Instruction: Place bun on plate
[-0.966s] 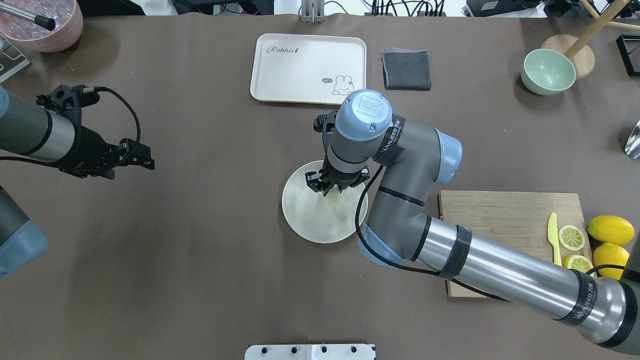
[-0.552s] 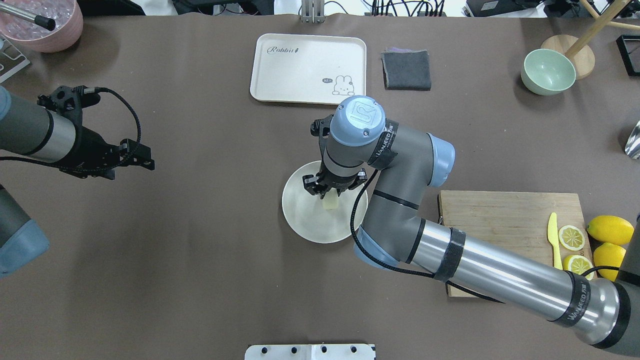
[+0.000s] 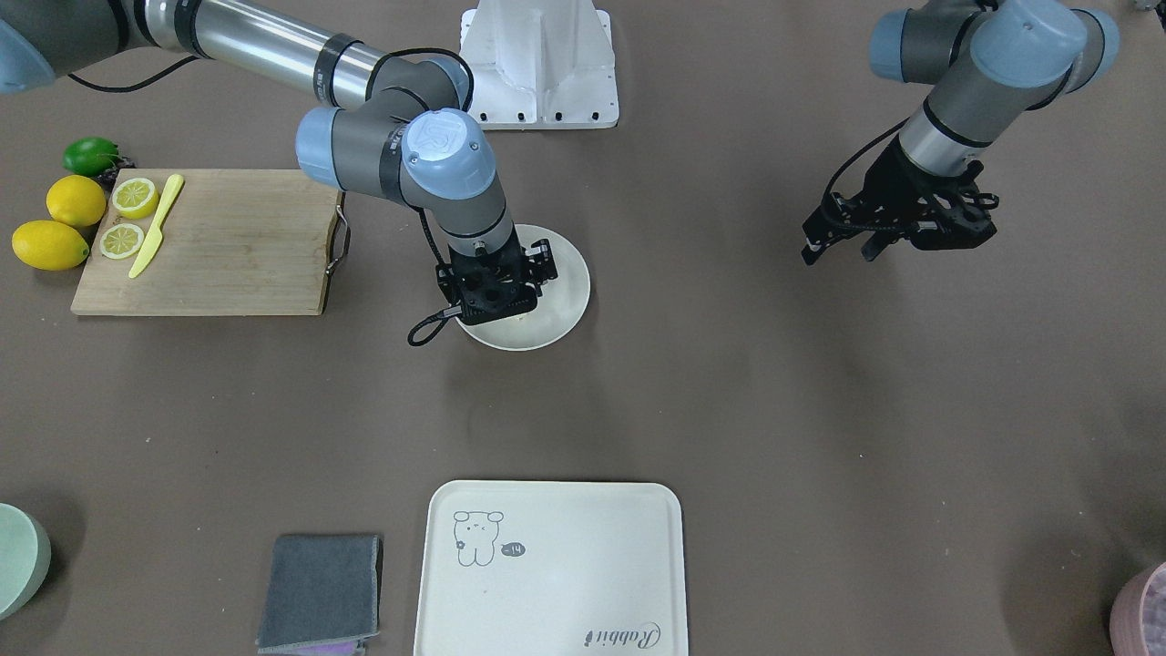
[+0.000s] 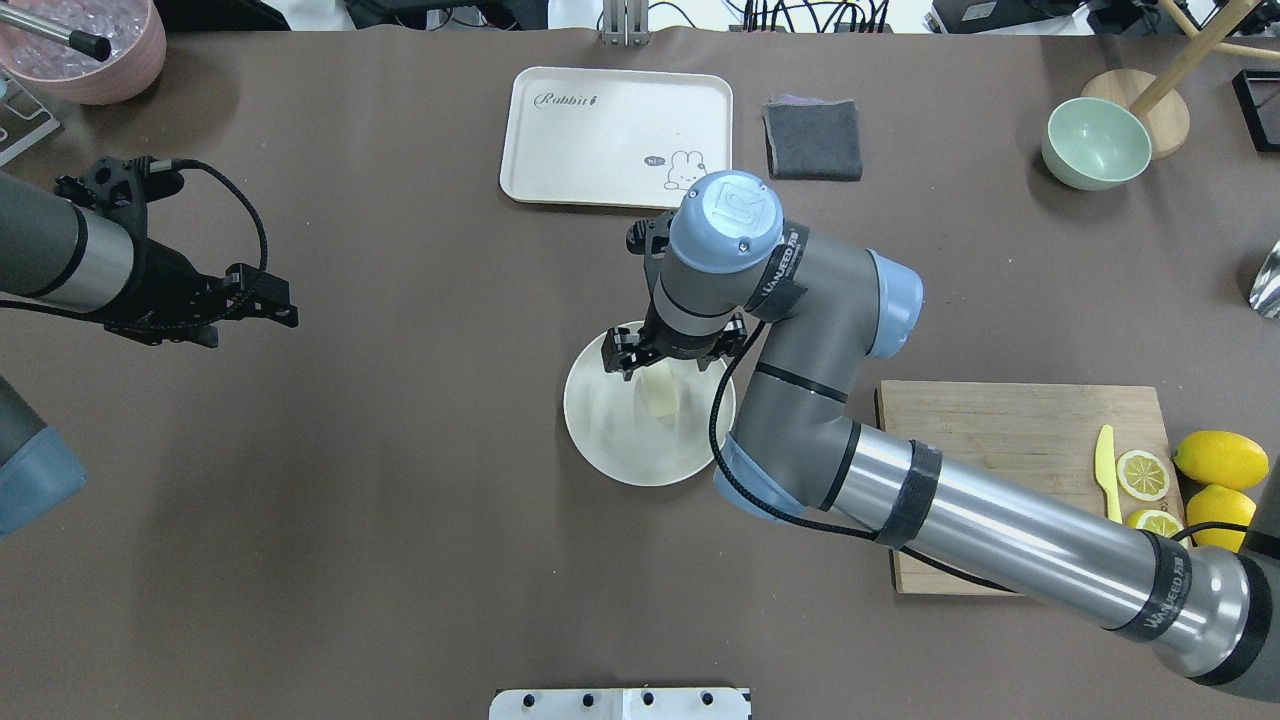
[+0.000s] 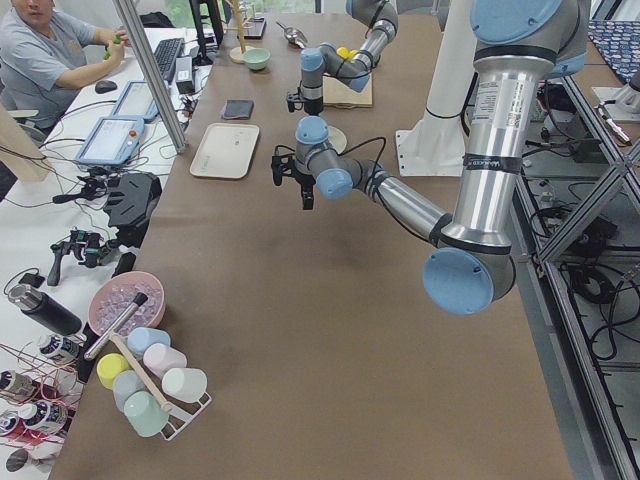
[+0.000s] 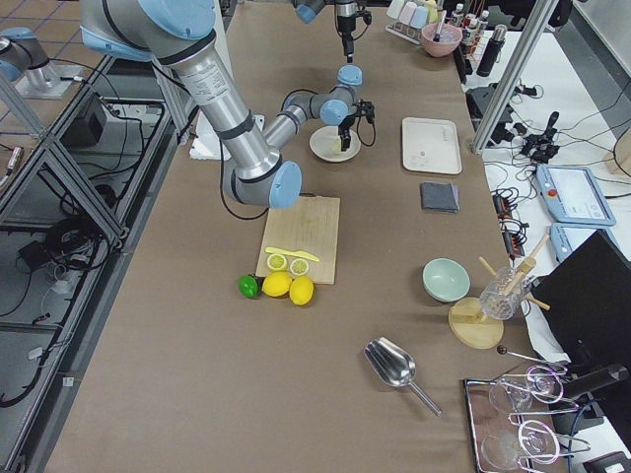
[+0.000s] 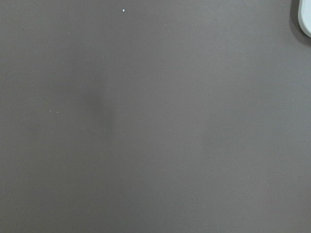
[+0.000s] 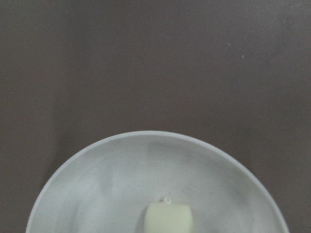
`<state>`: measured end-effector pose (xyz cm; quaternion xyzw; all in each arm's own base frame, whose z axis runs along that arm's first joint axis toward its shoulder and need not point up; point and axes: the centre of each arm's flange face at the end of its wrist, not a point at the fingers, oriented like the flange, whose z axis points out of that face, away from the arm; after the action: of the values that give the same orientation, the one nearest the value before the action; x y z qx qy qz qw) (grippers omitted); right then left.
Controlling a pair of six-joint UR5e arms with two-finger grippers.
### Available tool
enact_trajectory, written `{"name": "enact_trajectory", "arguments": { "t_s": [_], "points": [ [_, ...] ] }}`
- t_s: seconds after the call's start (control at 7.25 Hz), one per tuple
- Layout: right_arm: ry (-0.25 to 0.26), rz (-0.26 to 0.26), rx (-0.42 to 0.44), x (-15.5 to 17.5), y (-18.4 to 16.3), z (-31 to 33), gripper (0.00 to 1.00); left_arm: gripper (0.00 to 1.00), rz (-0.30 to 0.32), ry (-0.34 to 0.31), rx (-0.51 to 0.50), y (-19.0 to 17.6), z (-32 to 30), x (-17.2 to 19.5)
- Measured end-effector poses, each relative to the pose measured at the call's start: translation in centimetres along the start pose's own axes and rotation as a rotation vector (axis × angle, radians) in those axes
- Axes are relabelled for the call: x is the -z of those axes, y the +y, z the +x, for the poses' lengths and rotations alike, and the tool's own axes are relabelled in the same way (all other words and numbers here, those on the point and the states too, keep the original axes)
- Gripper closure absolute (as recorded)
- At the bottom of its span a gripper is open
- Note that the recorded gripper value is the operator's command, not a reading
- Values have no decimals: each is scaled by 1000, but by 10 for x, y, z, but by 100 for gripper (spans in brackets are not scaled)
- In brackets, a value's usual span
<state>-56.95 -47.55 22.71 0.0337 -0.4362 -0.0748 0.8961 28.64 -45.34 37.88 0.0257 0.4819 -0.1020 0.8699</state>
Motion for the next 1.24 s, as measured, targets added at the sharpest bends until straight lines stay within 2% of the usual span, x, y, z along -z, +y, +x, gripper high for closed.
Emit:
{"name": "enact_trajectory", "arguments": {
  "t_s": [0.28,0.55,0.69,0.83,0.97,1.24],
  "points": [
    [-11,23,9,47,-30,77,0,4,5,-27,-61,-12,-29,10],
    [20,16,112,96,-59,252,0,3,3,-90,-199,-29,-114,40],
    [44,12,164,122,-59,354,0,3,-9,-119,-276,-31,-174,61],
    [77,4,185,141,-44,446,0,3,-18,-147,-342,-27,-238,84],
    [110,-15,187,155,-22,518,0,3,-30,-159,-366,-23,-295,100],
    [168,-64,193,172,37,627,0,3,-61,-161,-346,-10,-360,106]
  ]
}}
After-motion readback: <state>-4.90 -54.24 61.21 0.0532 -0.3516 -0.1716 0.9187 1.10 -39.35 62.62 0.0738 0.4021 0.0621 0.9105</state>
